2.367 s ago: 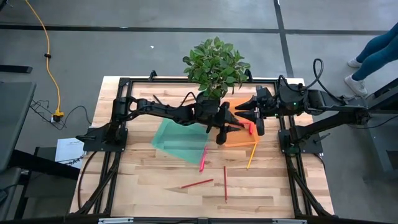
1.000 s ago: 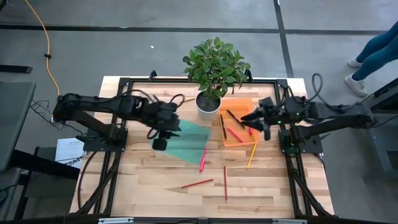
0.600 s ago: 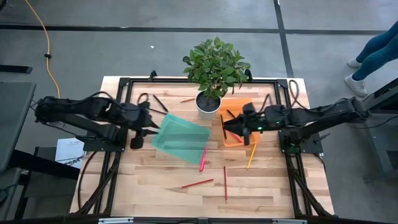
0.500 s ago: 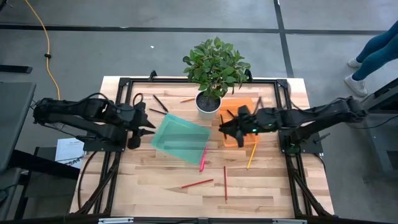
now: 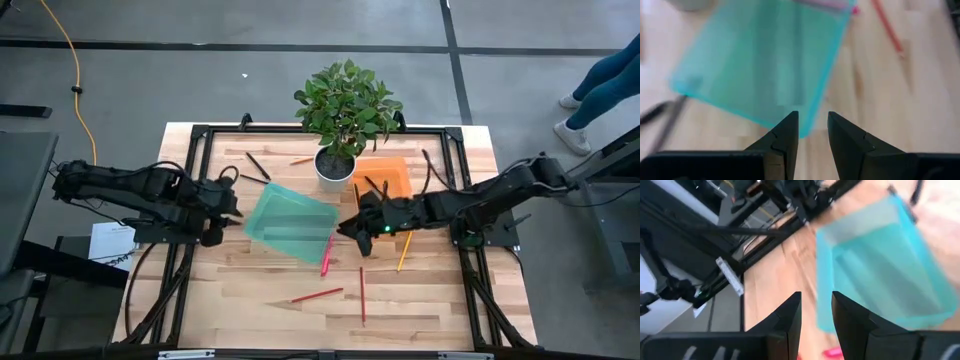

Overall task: Sort pens & pencils
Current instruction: Put the black pen into the orange bin

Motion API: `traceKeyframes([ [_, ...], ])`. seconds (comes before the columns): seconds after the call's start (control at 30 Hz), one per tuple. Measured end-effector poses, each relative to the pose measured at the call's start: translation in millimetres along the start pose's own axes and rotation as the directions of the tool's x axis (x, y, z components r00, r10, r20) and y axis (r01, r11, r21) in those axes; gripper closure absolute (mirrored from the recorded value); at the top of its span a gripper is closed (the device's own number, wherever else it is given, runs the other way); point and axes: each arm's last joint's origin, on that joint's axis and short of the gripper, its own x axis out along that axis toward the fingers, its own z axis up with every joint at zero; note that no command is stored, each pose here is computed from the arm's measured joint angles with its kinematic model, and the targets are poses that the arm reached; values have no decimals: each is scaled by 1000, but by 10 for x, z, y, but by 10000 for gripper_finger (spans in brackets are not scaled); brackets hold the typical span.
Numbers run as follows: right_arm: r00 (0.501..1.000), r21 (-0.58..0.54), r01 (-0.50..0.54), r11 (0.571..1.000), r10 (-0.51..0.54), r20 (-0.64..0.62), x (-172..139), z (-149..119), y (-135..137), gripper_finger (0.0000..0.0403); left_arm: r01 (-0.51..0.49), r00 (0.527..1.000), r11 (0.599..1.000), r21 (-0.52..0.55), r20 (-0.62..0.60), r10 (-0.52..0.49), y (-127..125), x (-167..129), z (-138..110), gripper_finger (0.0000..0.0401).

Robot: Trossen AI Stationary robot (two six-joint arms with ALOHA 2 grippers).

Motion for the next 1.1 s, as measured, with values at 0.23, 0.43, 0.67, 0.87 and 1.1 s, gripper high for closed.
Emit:
traceKeyframes([
  [0.23,1000,35,-14,999,13,19,72,-84,70,304,-4,997,1000,-16,73,6,4,73,13,309],
  [0.43,998,49,-12,999,9,60,90,-70,82,304,-288,957,958,-5,16,288,98,46,-79,309],
  [0.67,997,53,-23,998,18,80,89,-54,94,304,-425,904,903,67,-29,427,222,78,-70,309],
  [0.87,996,54,-30,998,26,86,88,-47,101,304,-402,916,915,-21,-2,402,457,101,25,309],
  [1.1,995,37,-46,998,42,89,84,-47,121,304,-371,918,925,-75,117,378,849,26,104,309],
])
